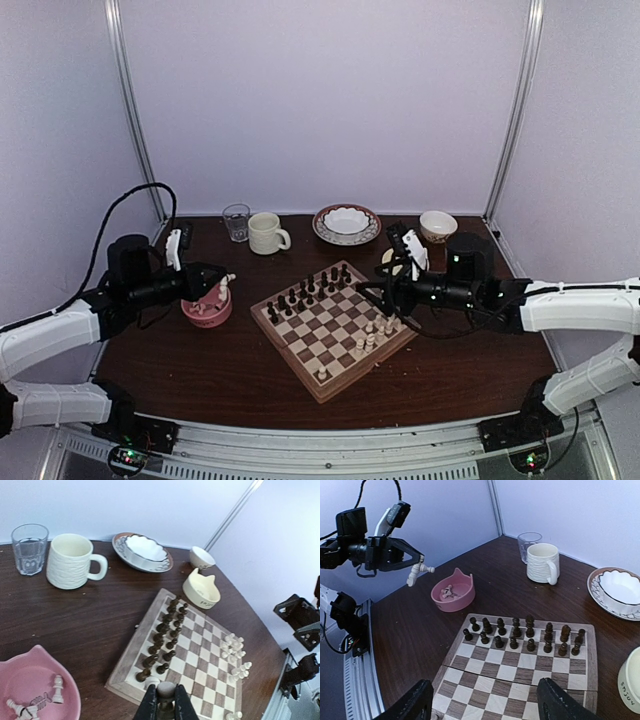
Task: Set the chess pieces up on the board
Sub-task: Pick up the pawn from the chess pile.
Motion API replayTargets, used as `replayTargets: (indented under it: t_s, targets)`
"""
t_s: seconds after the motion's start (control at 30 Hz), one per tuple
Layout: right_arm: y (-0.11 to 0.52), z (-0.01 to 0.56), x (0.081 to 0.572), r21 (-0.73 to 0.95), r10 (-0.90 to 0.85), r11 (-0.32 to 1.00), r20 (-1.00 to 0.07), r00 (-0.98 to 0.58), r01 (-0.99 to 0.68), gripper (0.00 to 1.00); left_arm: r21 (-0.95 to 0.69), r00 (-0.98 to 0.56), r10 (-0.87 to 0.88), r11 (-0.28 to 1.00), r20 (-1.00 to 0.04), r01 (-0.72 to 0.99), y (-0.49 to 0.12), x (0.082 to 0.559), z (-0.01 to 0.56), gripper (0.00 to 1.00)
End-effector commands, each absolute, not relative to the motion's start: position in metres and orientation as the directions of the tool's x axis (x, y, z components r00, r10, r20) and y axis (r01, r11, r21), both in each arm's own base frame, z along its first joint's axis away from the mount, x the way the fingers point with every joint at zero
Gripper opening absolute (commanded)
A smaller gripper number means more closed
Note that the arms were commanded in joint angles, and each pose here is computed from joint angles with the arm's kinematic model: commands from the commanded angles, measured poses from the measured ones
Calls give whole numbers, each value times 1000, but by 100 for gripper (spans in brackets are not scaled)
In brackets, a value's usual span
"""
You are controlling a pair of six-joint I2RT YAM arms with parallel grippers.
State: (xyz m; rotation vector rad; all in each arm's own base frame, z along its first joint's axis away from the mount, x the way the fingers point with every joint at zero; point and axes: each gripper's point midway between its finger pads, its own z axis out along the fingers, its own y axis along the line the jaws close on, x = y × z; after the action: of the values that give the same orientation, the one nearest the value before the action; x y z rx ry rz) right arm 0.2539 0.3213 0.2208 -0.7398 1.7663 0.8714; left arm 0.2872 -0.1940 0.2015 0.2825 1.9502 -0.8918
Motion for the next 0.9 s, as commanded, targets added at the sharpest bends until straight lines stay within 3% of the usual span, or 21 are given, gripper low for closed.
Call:
replayTargets:
  t_s: [0.0, 0.3, 0.57, 0.87]
  targets:
    - [355, 243, 225, 191, -110, 381, -962, -249, -905, 74, -531, -538, -166, 548, -827, 647, -218, 270, 226, 1]
    - [381, 244, 178, 176, -149, 128, -970, -195, -976, 73, -539, -544, -71, 290, -836, 791, -278, 225, 258, 0]
    - [386, 250, 175, 243, -87, 99, -964, -252, -965, 80, -513, -514, -35, 148, -857, 845, -313, 189, 276, 1]
    - [402, 249, 162, 323, -61, -21, -945, -321, -946, 79, -514, -513, -15, 38, -858, 857, -335, 164, 283, 0]
